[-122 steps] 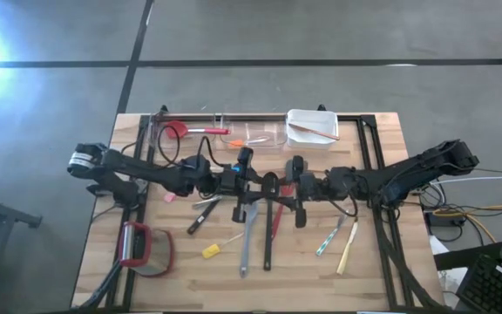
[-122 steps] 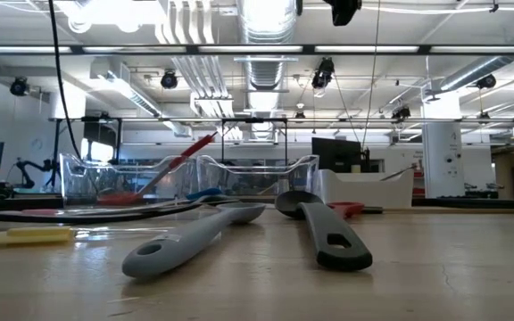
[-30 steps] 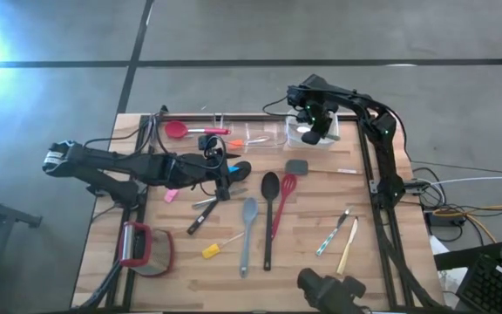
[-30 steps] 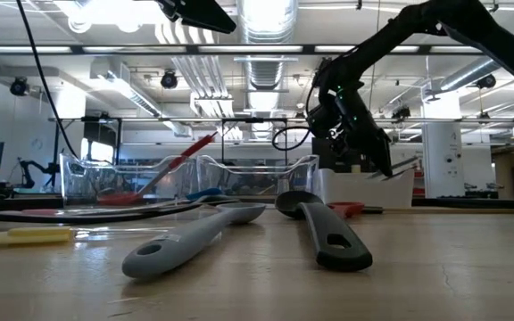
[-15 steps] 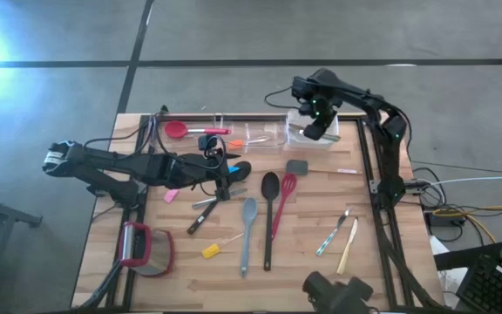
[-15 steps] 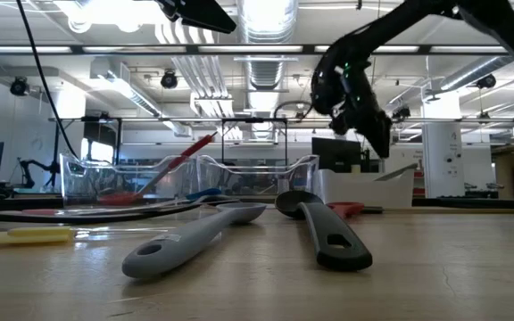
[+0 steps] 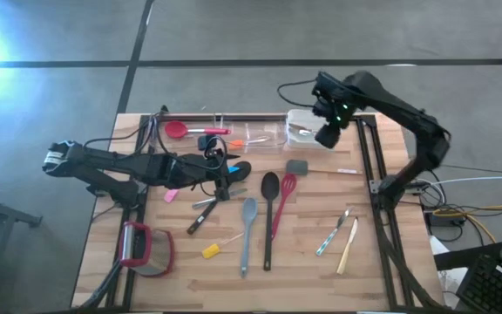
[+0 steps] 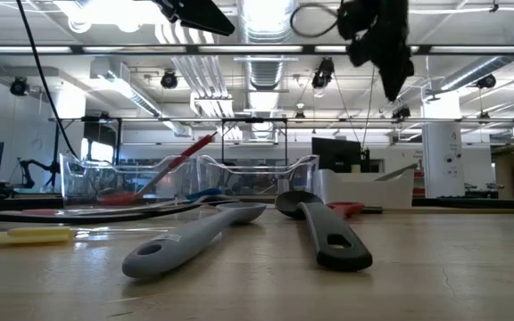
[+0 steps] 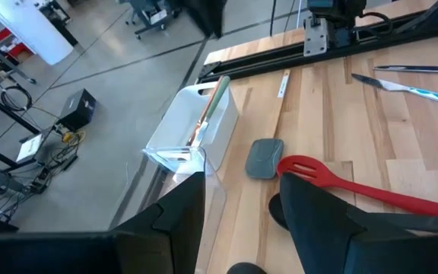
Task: Pick & Place Kitchen Items
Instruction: Put the gray spatula into the right transparent bin
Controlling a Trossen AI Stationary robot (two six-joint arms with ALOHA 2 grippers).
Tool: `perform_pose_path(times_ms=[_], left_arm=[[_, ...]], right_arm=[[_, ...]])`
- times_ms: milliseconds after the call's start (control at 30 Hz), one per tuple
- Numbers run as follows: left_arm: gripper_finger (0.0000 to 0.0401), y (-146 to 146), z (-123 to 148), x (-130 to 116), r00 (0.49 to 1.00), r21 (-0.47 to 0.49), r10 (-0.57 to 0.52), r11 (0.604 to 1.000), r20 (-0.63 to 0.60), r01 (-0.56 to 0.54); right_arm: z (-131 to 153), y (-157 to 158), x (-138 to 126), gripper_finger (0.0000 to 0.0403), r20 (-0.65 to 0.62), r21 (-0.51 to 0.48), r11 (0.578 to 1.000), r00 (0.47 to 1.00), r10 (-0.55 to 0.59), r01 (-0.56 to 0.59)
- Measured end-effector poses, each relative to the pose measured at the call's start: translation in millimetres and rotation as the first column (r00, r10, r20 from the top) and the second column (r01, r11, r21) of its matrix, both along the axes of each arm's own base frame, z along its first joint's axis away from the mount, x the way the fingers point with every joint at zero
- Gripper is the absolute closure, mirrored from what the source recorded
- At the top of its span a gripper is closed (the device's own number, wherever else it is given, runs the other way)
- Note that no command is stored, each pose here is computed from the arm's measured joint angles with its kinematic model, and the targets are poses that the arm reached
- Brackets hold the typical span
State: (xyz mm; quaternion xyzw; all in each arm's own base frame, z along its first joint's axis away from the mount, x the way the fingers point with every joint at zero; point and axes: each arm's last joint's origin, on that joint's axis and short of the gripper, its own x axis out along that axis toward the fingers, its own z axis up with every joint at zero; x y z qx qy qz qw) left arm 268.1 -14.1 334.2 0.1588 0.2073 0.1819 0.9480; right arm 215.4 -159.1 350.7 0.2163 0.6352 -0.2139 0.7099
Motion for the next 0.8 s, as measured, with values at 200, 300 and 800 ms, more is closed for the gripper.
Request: perform_pose_path(times_ms=[200, 300, 800], left_arm=[[0.0224, 0.2, -3.0, -1.3, 0.999, 0.004, 0.0, 1.0, -0.035, 0.0], [0.0224, 0.2, -4.3, -1.9, 0.999, 0.006, 0.0, 1.0, -0.05, 0.0], [0.0224, 0.4, -8.0, -3.8, 0.997, -0.029, 0.014, 0.999, -0.076, -0.016]], right_arm=[[10.7, 53.7, -12.6, 0.0282, 0.132, 0.036, 0.997, 0.989, 0.06, -0.066], [13.0, 78.5, -12.2, 0.028, 0.218, 0.034, 0.994, 0.971, 0.093, -0.103], [-56.8, 103.8, -6.3, 0.0312, 0.112, -0.133, 0.954, 0.952, 0.285, -0.27]])
